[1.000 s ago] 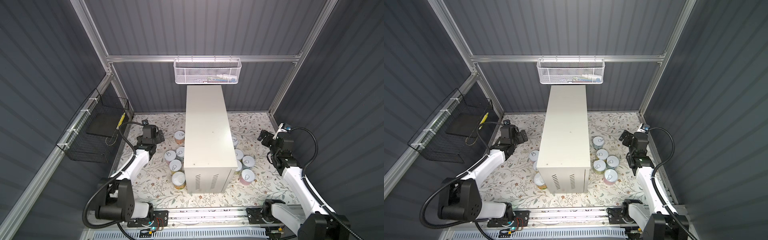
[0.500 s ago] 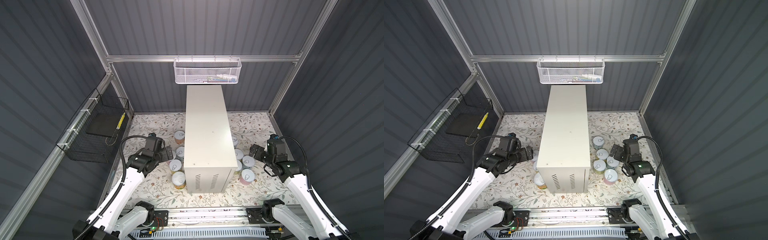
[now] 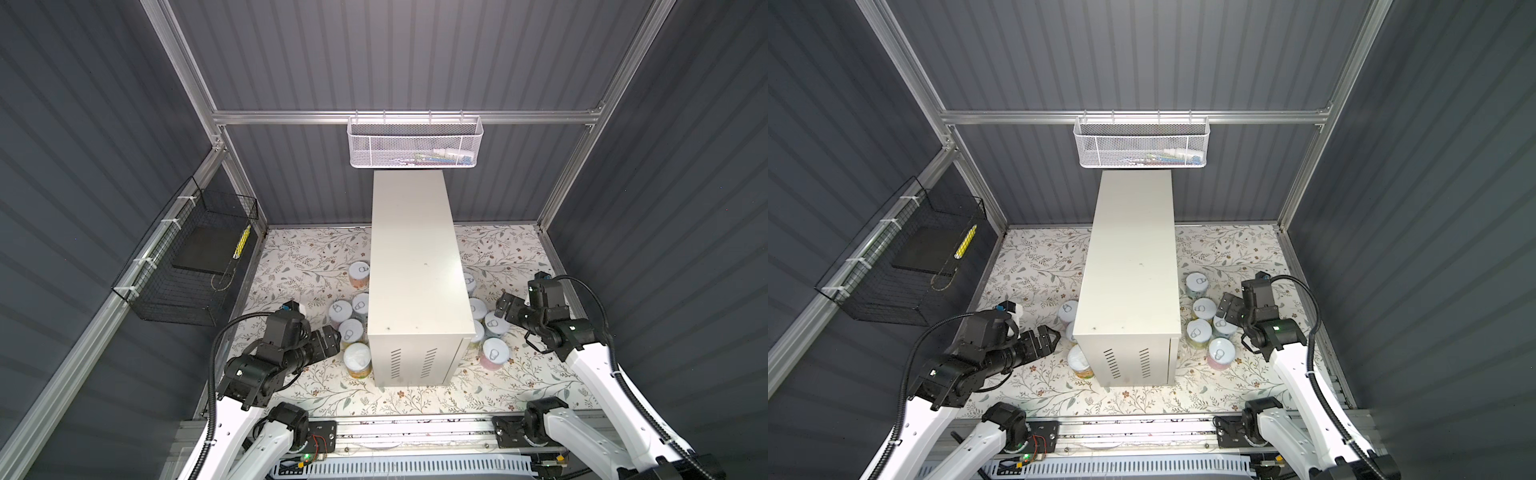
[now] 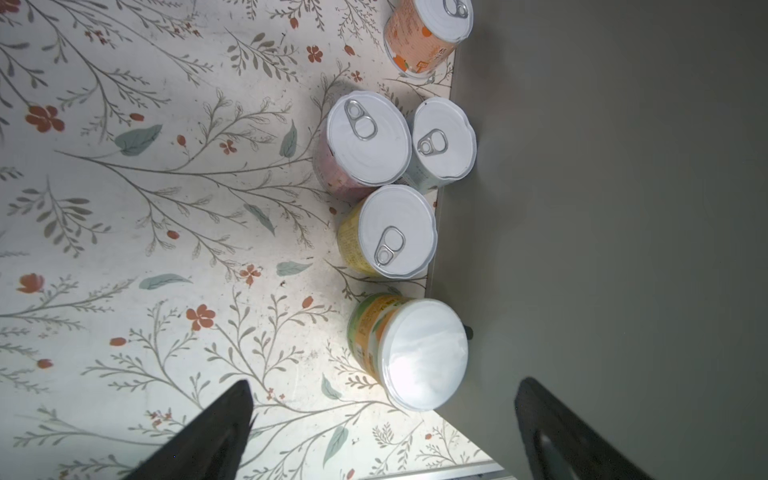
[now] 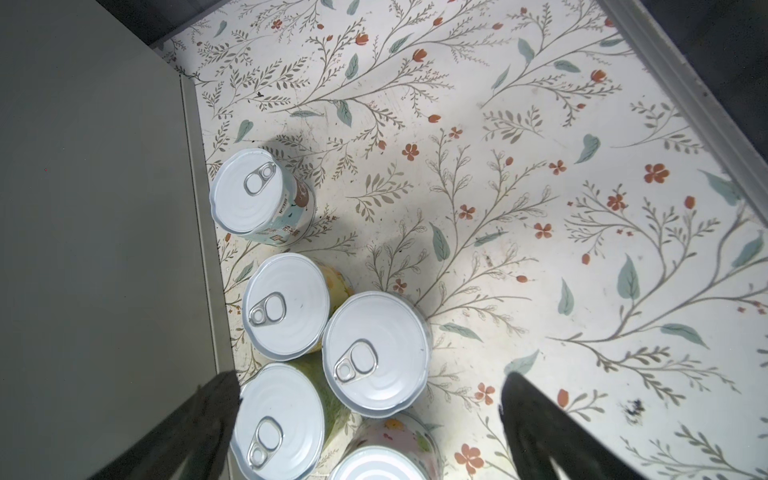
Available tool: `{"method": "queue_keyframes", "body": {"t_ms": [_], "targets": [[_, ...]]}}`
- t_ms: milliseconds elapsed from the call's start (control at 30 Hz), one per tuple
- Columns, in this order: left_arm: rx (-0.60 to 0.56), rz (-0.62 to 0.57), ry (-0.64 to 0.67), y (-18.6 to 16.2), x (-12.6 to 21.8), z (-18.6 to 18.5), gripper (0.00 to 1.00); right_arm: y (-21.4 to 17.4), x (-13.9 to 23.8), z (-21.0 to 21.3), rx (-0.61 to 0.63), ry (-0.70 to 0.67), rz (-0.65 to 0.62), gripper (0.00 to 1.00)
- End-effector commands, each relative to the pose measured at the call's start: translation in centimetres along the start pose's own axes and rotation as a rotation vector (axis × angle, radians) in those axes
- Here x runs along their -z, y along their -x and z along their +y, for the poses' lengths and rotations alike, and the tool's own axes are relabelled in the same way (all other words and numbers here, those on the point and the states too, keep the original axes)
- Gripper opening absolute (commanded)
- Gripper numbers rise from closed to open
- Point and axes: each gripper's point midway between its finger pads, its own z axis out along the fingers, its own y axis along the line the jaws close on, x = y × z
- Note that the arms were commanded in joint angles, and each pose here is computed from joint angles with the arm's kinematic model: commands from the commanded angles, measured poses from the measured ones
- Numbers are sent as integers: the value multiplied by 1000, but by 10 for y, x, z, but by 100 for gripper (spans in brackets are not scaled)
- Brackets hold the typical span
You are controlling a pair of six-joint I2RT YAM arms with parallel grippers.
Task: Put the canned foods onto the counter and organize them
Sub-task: 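Lower the left gripper toward the green-orange can while the right gripper moves over cans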
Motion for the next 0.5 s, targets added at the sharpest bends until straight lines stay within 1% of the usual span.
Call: {"method": "queue_keyframes", "body": {"t_ms": [0,267,400,467], "targets": [[74,88,-15,-26,-12,6,100,-9,-5,1,-4,8,24,99],[86,138,17,-32,-23,10,100,-11,-10,1,2,0,33,99],[93,159,-17,-29,-32,0,100,-13,-17,2,1,5,48,99],[79,180,-12,-25,-38,-5,100,-13,-20,4,2,7,53,99]]}}
